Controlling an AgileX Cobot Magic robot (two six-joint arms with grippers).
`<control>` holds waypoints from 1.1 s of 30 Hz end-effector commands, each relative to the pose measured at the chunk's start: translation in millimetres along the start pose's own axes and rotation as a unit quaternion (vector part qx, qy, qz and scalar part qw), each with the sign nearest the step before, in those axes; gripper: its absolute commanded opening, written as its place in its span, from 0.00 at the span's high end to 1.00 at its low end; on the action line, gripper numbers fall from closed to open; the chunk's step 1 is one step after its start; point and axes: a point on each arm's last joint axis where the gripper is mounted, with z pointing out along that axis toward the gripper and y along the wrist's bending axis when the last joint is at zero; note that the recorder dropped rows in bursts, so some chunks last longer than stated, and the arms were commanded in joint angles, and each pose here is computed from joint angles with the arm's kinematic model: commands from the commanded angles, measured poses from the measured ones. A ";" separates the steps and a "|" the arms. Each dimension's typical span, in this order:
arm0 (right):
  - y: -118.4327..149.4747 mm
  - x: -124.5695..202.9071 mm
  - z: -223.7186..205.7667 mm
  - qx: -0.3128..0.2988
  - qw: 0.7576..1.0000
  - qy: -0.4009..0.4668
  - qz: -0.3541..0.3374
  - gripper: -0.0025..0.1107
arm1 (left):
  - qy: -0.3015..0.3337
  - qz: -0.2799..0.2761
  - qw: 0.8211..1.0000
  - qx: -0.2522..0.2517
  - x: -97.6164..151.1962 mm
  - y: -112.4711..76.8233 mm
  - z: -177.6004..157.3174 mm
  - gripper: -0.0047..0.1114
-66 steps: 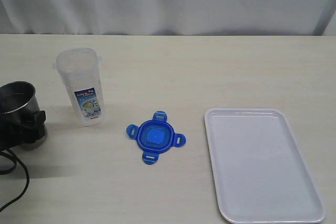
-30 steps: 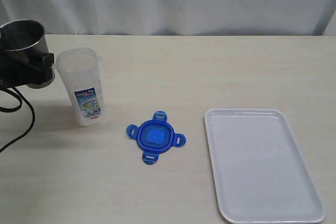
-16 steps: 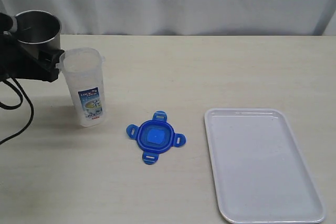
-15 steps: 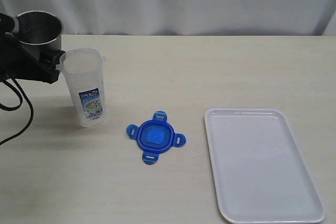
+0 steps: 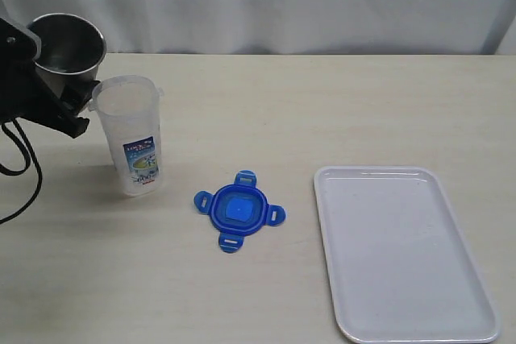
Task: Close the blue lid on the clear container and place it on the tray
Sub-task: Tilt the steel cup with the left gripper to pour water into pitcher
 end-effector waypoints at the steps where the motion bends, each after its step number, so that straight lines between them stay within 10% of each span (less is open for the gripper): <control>1: 0.0 0.2 -0.2 0.000 1.000 -0.002 -0.003 0.94 | -0.051 0.005 0.999 -0.013 -15.3 5.5 -2.0 0.96; 33: 0.0 0.2 -0.2 0.000 1.000 -0.002 -0.003 0.94 | -0.017 0.058 0.998 -0.011 -9.2 5.1 -1.5 0.96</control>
